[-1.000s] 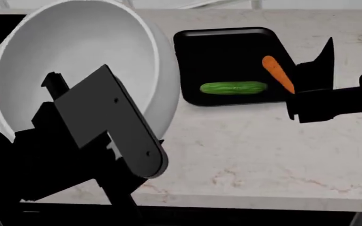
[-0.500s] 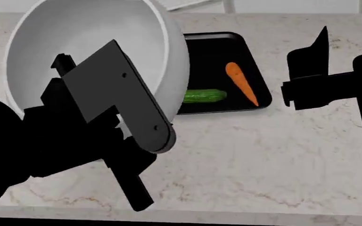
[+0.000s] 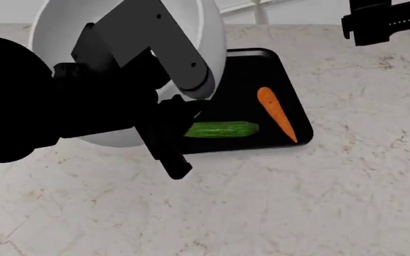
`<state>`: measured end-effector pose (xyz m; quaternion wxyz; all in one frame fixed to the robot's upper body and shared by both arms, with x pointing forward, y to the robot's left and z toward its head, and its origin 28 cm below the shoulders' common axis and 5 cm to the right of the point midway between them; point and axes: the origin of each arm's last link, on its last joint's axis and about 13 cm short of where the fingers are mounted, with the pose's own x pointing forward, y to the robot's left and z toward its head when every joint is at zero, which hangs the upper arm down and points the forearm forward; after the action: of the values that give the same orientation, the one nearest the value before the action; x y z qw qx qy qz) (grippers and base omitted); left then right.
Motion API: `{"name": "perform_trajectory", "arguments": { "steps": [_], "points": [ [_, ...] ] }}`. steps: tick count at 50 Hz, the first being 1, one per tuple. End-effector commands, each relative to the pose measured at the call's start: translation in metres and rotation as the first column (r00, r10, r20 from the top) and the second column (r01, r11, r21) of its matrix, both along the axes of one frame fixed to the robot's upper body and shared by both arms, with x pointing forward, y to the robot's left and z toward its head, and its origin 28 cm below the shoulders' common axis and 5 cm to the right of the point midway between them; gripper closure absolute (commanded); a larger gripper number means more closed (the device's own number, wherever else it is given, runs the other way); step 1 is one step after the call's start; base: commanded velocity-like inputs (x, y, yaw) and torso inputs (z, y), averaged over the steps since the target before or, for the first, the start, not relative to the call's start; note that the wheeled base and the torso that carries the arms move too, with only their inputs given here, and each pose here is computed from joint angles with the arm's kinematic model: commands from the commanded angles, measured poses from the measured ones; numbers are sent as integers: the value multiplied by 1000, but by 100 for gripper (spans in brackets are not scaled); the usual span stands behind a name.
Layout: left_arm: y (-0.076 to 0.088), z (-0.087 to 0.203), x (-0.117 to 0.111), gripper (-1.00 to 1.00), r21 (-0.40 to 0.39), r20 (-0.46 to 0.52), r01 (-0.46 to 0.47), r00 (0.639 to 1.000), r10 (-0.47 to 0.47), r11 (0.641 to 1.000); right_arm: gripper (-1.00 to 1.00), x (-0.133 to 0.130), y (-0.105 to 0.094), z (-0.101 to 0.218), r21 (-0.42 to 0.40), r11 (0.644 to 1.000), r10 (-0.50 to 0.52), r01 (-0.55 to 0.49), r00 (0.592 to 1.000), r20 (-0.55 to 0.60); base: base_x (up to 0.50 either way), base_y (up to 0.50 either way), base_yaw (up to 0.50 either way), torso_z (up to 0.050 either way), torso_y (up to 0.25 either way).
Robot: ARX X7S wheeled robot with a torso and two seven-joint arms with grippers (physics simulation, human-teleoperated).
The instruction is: Place the two vegetables and bowl onto the tray for setting up a vegetable dip station.
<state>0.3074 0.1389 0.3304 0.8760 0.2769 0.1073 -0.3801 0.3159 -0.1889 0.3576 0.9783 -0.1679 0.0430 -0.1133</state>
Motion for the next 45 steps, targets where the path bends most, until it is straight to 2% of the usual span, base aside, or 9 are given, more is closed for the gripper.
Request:
{"name": "perform_trajectory", "arguments": {
  "steps": [1, 8, 13, 25, 33, 41, 45],
  "points": [
    [-6, 8, 29, 100, -4, -36, -25, 999, 25, 1000, -100, 30, -7, -4, -2, 999, -49, 49, 996, -69, 0, 0, 0, 0, 0],
    [-11, 8, 48, 100, 4, -67, -53, 996, 53, 999, -100, 43, -4, -16, -2, 999, -39, 39, 995, -97, 26, 0, 0, 0, 0],
    [-13, 8, 52, 100, -2, -74, -63, 995, 62, 998, -100, 44, -7, -18, 6, 999, -42, 43, 995, -95, 482, 0, 0, 0, 0],
    [-12, 4, 53, 100, 19, -73, -67, 995, 69, 998, -100, 42, -7, -19, 16, 999, -39, 41, 996, -81, 500, 0, 0, 0, 2],
    [-15, -1, 48, 100, 30, -75, -39, 996, 41, 999, -100, 39, -4, -17, 20, 999, -34, 35, 997, -71, 489, -21, 0, 0, 1],
    [-16, 1, 45, 100, 30, -72, -25, 997, 27, 999, -100, 41, -3, -17, 9, 999, -32, 33, 996, -89, 20, 0, 0, 0, 3],
    [-16, 0, 46, 100, 33, -70, -26, 997, 28, 999, -100, 41, -3, -19, 17, 999, -31, 33, 995, -95, 2, -500, 0, 0, 0]
  ]
}}
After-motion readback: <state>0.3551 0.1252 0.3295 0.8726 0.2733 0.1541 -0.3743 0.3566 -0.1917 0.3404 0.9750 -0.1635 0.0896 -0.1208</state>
